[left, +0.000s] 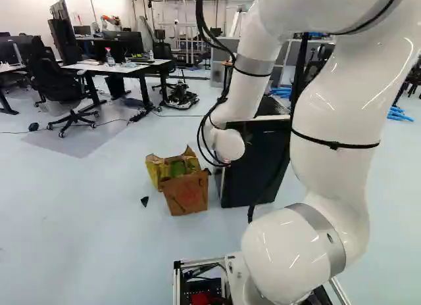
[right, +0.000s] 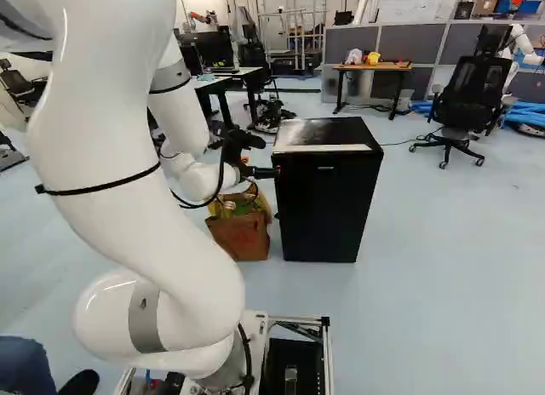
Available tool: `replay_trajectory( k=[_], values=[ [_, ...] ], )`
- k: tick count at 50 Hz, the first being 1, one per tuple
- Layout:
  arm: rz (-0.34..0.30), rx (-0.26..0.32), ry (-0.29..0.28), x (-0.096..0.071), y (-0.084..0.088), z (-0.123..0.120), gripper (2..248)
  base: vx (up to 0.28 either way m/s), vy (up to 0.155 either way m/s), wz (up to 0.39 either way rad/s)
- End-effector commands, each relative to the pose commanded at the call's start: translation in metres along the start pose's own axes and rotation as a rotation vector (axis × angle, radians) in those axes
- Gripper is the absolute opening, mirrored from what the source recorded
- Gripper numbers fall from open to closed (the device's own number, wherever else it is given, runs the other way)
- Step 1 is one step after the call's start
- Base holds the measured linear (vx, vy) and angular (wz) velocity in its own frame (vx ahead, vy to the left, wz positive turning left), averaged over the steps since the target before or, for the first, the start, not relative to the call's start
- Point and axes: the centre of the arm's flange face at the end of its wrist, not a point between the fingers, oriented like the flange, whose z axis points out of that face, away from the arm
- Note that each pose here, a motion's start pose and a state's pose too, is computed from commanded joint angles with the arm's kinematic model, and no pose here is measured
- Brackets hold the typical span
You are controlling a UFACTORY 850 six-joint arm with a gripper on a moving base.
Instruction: Grab a drink from the fridge
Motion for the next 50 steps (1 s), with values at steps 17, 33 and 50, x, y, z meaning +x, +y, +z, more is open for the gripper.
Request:
replay_trajectory(
  k=[17,33,50],
  values=[
    [0.036,-0.098,0.039,-0.011,-0.006,0.014,247,0.0,0.0,0.0],
    [0.052,-0.174,0.066,-0.023,-0.014,0.028,247,0.0,0.0,0.0],
    [0.076,-0.217,0.101,-0.024,-0.026,0.037,247,0.0,0.0,0.0]
  ],
)
